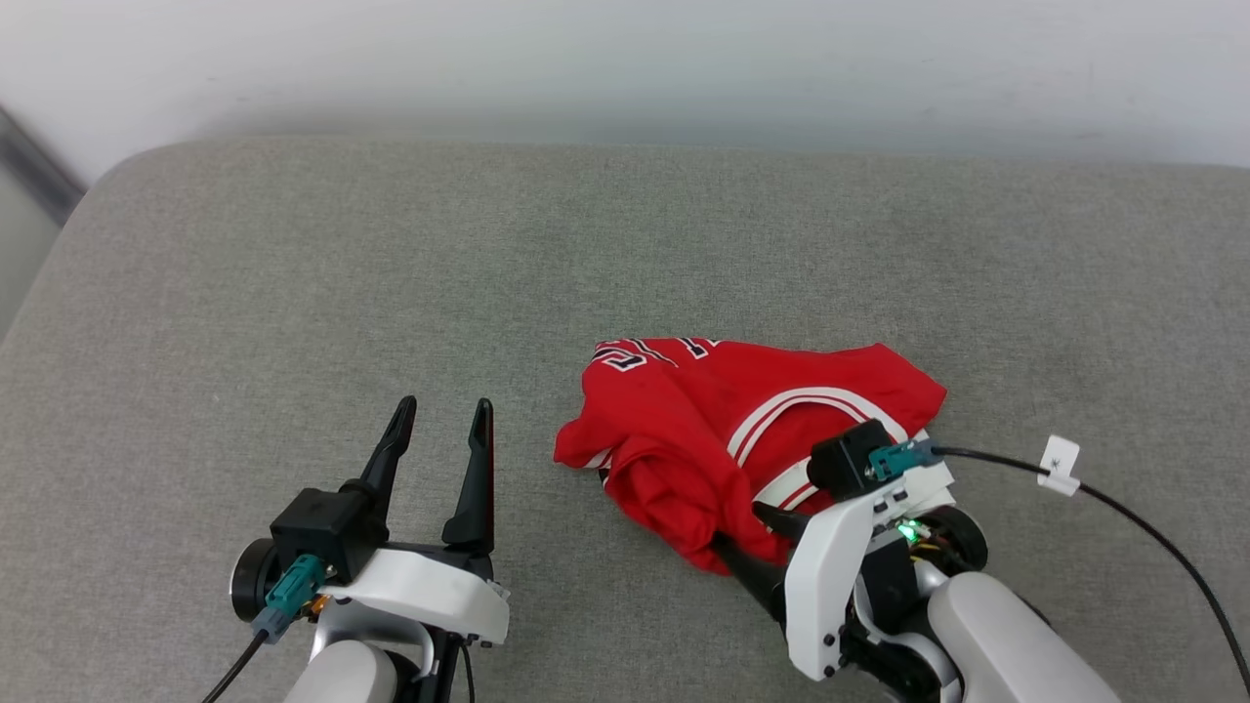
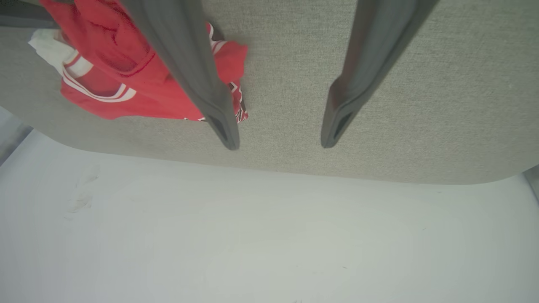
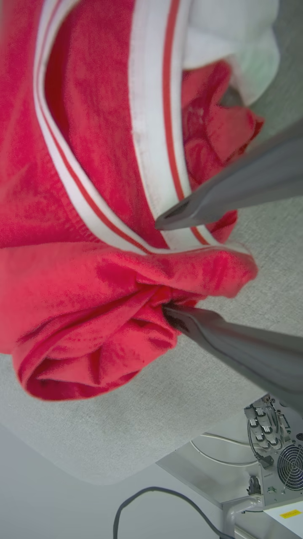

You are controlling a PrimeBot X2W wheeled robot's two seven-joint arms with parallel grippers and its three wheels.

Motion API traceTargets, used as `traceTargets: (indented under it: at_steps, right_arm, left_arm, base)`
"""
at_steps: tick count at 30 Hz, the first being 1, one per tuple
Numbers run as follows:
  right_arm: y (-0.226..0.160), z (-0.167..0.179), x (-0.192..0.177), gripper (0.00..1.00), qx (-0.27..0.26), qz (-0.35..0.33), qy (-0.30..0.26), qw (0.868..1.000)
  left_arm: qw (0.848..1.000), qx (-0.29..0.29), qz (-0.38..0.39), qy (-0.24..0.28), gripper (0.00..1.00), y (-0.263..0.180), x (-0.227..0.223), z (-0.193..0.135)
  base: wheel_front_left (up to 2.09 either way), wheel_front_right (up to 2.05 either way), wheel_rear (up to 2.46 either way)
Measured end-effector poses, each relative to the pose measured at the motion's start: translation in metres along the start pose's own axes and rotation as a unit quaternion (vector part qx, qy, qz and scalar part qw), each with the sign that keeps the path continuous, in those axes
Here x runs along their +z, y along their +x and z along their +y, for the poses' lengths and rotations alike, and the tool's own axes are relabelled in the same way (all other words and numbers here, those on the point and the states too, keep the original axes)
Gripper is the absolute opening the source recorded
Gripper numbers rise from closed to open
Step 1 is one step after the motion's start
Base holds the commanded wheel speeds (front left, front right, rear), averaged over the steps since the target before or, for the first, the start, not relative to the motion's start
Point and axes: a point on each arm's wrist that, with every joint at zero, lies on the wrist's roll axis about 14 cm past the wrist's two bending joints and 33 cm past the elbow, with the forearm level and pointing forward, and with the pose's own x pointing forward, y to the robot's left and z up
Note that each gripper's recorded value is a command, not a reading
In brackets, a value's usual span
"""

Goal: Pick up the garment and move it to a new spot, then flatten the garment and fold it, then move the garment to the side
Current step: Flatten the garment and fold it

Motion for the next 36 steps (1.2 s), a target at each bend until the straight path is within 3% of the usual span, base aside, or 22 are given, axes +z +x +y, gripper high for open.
traceTargets:
  at_steps: [6,12,15,20,26,30,36]
  right_arm:
    - [-0.005,0.002,0.006,1.0,0.0,-0.064,0.002,0.998]
    - [-0.04,-0.006,0.024,1.0,-0.024,-0.154,-0.021,0.988]
    - [-0.067,-0.025,0.047,1.0,-0.066,-0.221,-0.029,0.973]
    - [-0.122,-0.063,0.078,1.0,-0.16,-0.318,-0.037,0.934]
    - [-0.176,-0.096,0.084,1.0,-0.252,-0.368,-0.036,0.894]
    - [-0.195,-0.103,0.078,1.0,-0.286,-0.373,-0.035,0.882]
    - [-0.209,-0.097,0.072,1.0,-0.302,-0.371,-0.042,0.877]
  left_arm:
    - [1.0,0.0,0.0,0.001,1.0,-0.001,0.001,0.0]
    - [1.0,-0.002,-0.003,0.005,1.0,-0.009,0.004,-0.002]
    - [1.0,-0.005,-0.008,0.007,1.0,-0.012,0.008,-0.004]
    - [1.0,-0.01,-0.012,0.007,1.0,-0.017,0.013,-0.009]
    - [1.0,-0.016,-0.012,0.011,1.0,-0.024,0.016,-0.013]
    - [1.0,-0.015,-0.007,0.017,1.0,-0.026,0.015,-0.012]
    - [0.999,-0.015,0.006,0.028,1.0,-0.025,0.014,-0.011]
  base:
    - [0.0,0.0,0.0]
    - [0.0,0.0,0.0]
    - [0.0,0.0,0.0]
    - [0.0,0.0,0.0]
    - [0.0,0.0,0.0]
    - [0.0,0.0,0.0]
    - [0.0,0.0,0.0]
